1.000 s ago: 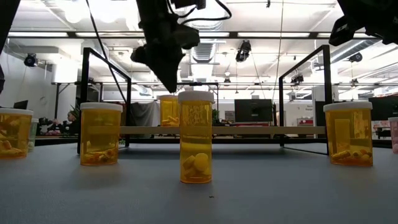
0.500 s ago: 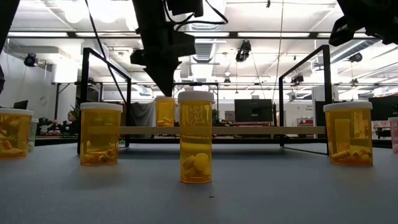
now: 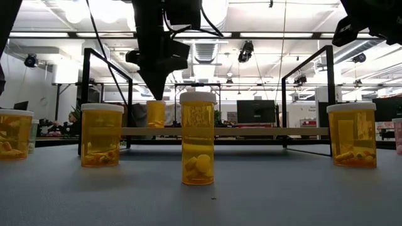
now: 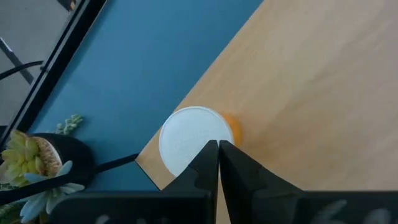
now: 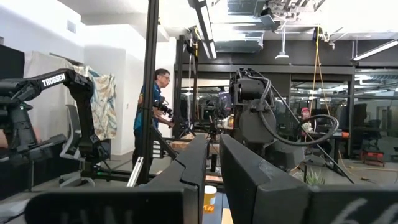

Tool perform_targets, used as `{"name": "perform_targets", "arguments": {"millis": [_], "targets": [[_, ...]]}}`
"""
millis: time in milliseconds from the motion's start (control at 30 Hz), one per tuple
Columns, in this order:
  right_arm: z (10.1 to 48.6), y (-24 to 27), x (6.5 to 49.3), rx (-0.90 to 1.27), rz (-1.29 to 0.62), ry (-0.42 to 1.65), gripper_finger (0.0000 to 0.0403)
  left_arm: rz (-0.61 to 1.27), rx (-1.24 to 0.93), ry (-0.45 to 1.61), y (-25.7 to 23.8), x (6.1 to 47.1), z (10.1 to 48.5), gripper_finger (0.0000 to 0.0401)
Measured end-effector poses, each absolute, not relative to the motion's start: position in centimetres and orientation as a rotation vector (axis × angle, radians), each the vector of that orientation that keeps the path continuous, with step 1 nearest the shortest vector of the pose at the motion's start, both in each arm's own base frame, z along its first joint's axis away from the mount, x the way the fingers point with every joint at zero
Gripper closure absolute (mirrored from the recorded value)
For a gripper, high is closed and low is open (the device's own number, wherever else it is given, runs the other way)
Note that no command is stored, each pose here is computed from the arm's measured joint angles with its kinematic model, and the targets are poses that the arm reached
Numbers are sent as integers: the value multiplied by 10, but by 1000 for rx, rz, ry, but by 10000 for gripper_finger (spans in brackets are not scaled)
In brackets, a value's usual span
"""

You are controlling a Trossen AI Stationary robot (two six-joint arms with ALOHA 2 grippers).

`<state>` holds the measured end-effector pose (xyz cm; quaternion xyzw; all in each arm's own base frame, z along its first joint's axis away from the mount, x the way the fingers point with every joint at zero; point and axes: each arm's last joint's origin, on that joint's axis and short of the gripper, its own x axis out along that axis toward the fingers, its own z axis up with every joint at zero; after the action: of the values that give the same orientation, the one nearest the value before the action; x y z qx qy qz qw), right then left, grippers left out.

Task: Pick and place medicine bottles onto shelf by color
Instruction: Put the big orange pill bottle on to the shelf

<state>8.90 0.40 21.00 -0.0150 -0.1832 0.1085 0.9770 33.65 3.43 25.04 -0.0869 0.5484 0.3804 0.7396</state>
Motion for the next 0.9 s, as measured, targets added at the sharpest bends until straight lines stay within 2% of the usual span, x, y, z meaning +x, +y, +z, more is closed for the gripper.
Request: {"name": "perform_targets", "arguments": {"millis": [267,533,900], "targets": [[210,4,89,-30,218,-369,365,835,-199,1205,36,337,258,401],[210,4,89,-31,218,-370,365,775,-271,1028,35,354,280,401],[209,4,89,-29,218,-363,365,758,-256,1100,35,356,249,401]]}}
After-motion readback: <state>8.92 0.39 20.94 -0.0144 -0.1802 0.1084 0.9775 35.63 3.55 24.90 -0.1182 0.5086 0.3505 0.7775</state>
